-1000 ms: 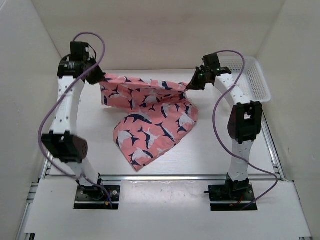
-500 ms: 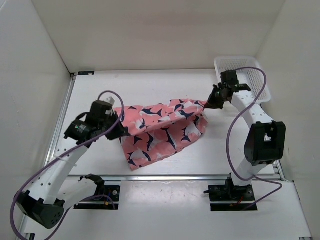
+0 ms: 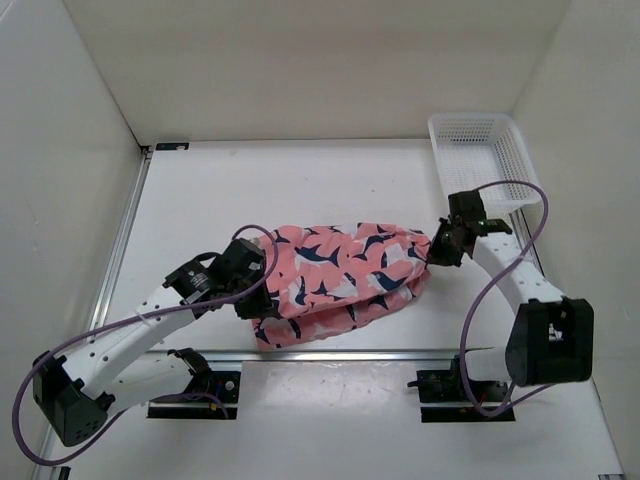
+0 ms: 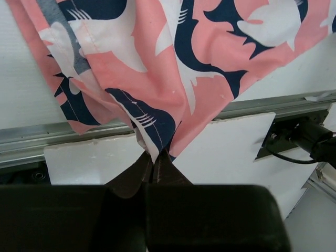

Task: Fold and stack the shorts
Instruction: Fold the shorts

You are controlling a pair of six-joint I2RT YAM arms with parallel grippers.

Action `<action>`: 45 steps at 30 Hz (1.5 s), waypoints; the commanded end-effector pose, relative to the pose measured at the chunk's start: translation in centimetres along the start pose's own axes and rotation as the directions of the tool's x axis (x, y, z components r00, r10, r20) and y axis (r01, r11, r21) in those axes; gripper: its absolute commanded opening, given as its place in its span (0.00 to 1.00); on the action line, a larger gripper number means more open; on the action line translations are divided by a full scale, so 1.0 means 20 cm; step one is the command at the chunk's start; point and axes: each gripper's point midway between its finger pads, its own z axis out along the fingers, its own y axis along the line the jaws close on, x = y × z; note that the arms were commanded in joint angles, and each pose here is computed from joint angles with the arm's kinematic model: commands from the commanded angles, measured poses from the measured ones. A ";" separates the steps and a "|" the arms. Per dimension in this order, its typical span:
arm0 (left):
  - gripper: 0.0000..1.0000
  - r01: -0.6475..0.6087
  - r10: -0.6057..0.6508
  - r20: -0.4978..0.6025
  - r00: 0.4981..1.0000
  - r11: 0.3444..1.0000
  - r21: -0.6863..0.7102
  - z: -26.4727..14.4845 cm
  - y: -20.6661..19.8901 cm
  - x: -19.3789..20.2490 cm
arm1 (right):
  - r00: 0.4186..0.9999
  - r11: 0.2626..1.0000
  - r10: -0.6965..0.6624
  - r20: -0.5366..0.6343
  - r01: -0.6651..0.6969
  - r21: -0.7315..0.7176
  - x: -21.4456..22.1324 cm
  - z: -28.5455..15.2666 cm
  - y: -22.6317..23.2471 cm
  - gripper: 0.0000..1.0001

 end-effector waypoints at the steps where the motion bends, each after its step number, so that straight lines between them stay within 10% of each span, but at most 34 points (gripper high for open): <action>1: 0.10 0.034 -0.034 0.025 0.999 0.999 -0.019 0.00 0.03 0.01 | 1.000 1.000 0.001 0.028 -0.001 0.029 0.06 -0.01 -0.08 0.00; 3: 0.10 0.049 -0.048 0.014 0.999 0.997 -0.052 0.02 0.07 0.03 | 0.999 1.000 0.000 0.035 -0.001 0.025 0.12 -0.02 -0.11 0.00; 5: 0.47 0.050 -0.052 -0.022 0.998 0.995 -0.092 0.06 0.12 0.07 | 1.000 1.000 0.001 0.013 -0.001 -0.001 0.16 -0.02 -0.10 0.09; 7: 0.90 0.049 -0.058 -0.061 0.996 0.990 -0.130 0.09 0.14 0.09 | 1.000 1.000 0.002 -0.017 -0.002 -0.008 0.21 -0.01 -0.10 0.56; 9: 1.00 0.039 -0.048 -0.059 0.997 0.988 -0.149 0.10 0.14 0.08 | 0.999 1.000 0.024 -0.047 -0.023 0.010 0.24 -0.02 -0.12 0.84; 15: 0.98 0.094 -0.100 -0.013 0.995 0.963 -0.252 0.12 0.23 -0.04 | 0.994 0.995 0.096 -0.047 -0.097 -0.016 0.19 -0.02 -0.13 0.90; 23: 0.92 0.115 -0.145 -0.123 0.982 0.968 -0.223 0.25 0.28 0.07 | 0.985 0.980 0.152 -0.078 -0.160 -0.117 0.20 0.00 -0.10 0.69; 30: 0.60 0.076 -0.135 -0.211 0.968 0.961 -0.267 0.34 0.31 0.15 | 0.989 0.985 0.133 -0.059 -0.138 -0.103 0.15 0.02 -0.10 0.38; 35: 0.11 0.058 -0.126 -0.246 0.961 0.962 -0.267 0.36 0.32 0.18 | 0.990 0.984 0.130 -0.048 -0.135 -0.120 0.12 0.01 -0.08 0.14; 45: 0.11 0.103 -0.120 -0.044 0.992 0.954 -0.281 0.12 0.31 -0.07 | 0.994 0.979 0.106 0.041 -0.097 -0.179 0.03 -0.17 -0.02 0.00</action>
